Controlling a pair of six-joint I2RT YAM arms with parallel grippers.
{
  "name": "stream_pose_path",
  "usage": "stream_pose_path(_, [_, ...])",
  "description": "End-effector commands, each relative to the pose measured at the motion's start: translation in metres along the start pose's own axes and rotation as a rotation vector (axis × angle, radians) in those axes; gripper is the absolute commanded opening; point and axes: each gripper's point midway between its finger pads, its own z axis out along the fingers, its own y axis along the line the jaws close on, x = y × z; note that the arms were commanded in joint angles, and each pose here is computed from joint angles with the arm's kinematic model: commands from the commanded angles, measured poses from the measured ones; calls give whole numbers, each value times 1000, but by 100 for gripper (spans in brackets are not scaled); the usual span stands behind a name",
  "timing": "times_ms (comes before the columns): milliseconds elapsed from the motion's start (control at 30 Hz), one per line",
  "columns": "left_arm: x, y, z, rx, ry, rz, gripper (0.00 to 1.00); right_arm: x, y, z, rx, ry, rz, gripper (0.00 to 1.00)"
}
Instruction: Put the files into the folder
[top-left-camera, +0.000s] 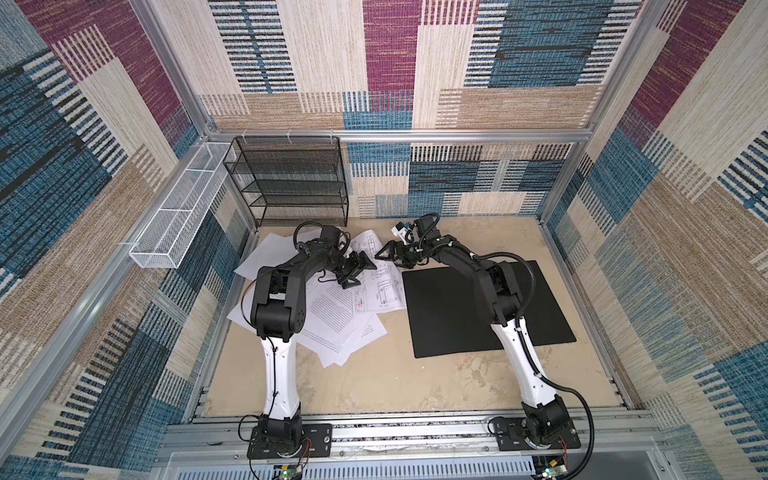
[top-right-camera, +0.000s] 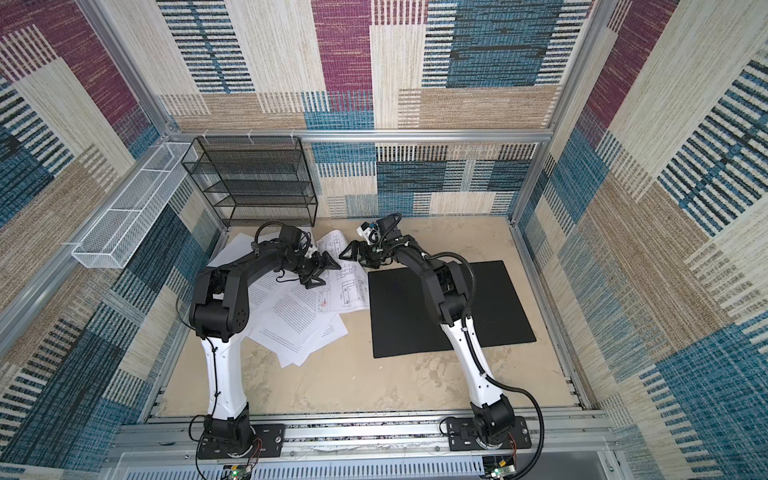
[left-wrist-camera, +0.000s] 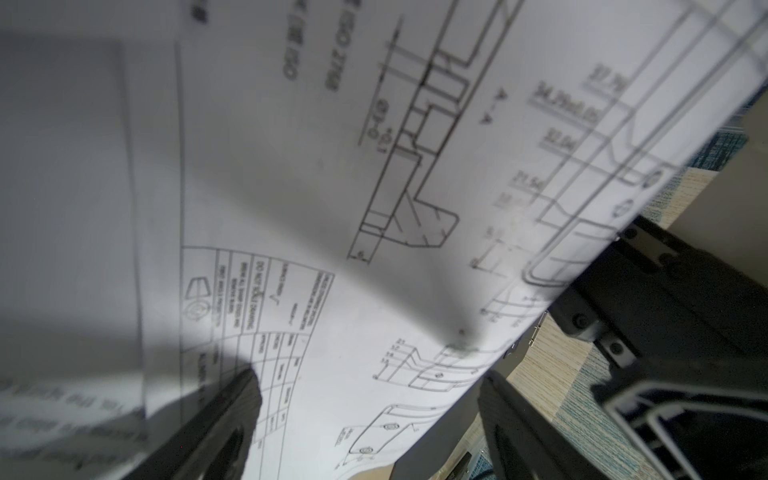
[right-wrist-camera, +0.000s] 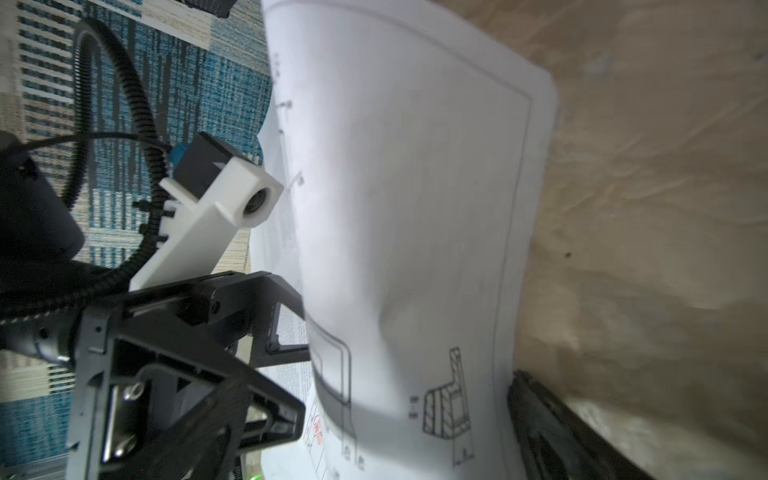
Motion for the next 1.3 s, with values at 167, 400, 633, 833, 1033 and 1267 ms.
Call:
stream_pose_path(167, [0, 91, -20, -272, -44, -203, 86, -4, 36, 5, -180, 46, 15, 100])
stream_pose_path(400, [-3, 103, -21, -270, -49, -241, 86, 12, 56, 19, -208, 85, 31, 100])
stream_pose_path(633, [0, 105, -17, -255, -38, -252, 86, 42, 52, 26, -147, 116, 109, 100])
stream_pose_path(833, [-2, 109, -16, -256, -37, -256, 86, 84, 50, 7, -94, 106, 222, 100])
stream_pose_path(1033, [-2, 110, -17, -252, -35, -256, 86, 115, 47, 4, -81, 109, 287, 100])
stream_pose_path(1267, [-3, 110, -19, -246, -38, -255, 86, 134, 47, 4, -91, 92, 349, 100])
